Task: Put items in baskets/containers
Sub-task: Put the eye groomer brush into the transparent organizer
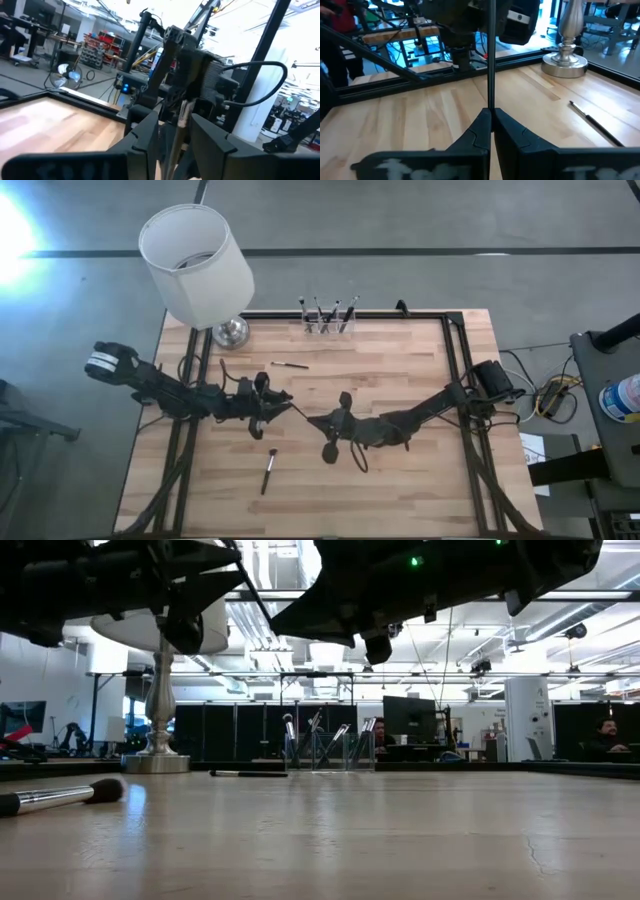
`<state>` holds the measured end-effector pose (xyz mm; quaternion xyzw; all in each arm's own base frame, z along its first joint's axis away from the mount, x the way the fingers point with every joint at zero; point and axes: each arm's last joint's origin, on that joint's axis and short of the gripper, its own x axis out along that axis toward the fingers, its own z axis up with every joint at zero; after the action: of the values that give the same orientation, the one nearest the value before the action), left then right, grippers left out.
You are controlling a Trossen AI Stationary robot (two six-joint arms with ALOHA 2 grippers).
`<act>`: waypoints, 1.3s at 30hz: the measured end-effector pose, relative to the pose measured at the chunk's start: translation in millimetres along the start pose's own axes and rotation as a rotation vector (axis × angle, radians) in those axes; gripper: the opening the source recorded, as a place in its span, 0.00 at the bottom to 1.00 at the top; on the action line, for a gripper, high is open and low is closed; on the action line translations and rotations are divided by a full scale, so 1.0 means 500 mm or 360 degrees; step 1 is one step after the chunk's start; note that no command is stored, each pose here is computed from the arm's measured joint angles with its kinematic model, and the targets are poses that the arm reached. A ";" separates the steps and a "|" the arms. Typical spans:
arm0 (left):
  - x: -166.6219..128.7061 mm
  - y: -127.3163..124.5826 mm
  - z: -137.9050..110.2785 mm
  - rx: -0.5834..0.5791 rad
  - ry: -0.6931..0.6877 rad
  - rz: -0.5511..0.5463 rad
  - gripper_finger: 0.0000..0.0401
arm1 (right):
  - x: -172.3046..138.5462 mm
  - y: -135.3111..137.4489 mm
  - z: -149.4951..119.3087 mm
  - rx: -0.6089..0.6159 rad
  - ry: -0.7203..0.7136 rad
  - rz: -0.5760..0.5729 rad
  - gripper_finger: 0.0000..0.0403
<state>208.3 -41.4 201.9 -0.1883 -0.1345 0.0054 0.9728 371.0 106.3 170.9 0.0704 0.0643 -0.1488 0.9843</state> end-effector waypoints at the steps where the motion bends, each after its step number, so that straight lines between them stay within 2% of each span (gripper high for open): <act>1: 0.001 -0.001 0.001 0.0004 -0.0004 -0.0003 0.26 | 0.000 0.000 0.000 -0.0001 0.0001 -0.0001 0.02; 8: 0.007 -0.006 0.005 0.0069 -0.0002 -0.0074 0.25 | -0.001 0.001 -0.001 -0.0004 0.0005 0.0009 0.02; 11: 0.008 -0.007 0.007 0.0096 -0.0009 -0.0074 0.19 | -0.001 0.001 -0.001 -0.0006 0.0006 0.0008 0.02; 15: 0.015 -0.011 0.012 0.0164 -0.0030 -0.0077 0.04 | 0.000 0.001 -0.002 -0.0023 0.0019 0.0021 0.02; 19: 0.027 -0.016 0.017 0.0222 -0.0024 -0.0062 0.03 | -0.001 0.001 -0.003 -0.0016 0.0022 0.0009 0.02; 22: 0.045 -0.019 0.019 0.0281 0.0033 0.0062 0.03 | -0.004 0.001 -0.009 -0.0067 0.0042 -0.0008 0.04; 26: 0.074 -0.025 0.024 0.0409 0.0139 0.0251 0.03 | -0.019 -0.005 -0.013 -0.0136 0.0170 -0.0054 0.12; 32: 0.115 -0.045 0.034 0.0512 0.0162 0.0368 0.03 | -0.086 -0.018 -0.029 -0.0257 0.0357 -0.0211 0.23; 35: 0.149 -0.040 0.029 0.0579 0.0212 0.0493 0.03 | -0.136 -0.028 -0.036 -0.0249 0.0354 -0.0190 0.22; 39: 0.211 -0.008 0.035 0.0683 0.0232 0.0654 0.03 | -0.197 -0.046 -0.059 -0.0122 0.0353 -0.0149 0.15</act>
<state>305.2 -32.2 246.6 -0.0015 -0.0192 0.2167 0.9760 267.7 116.9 153.9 0.0457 0.1816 -0.1832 0.9651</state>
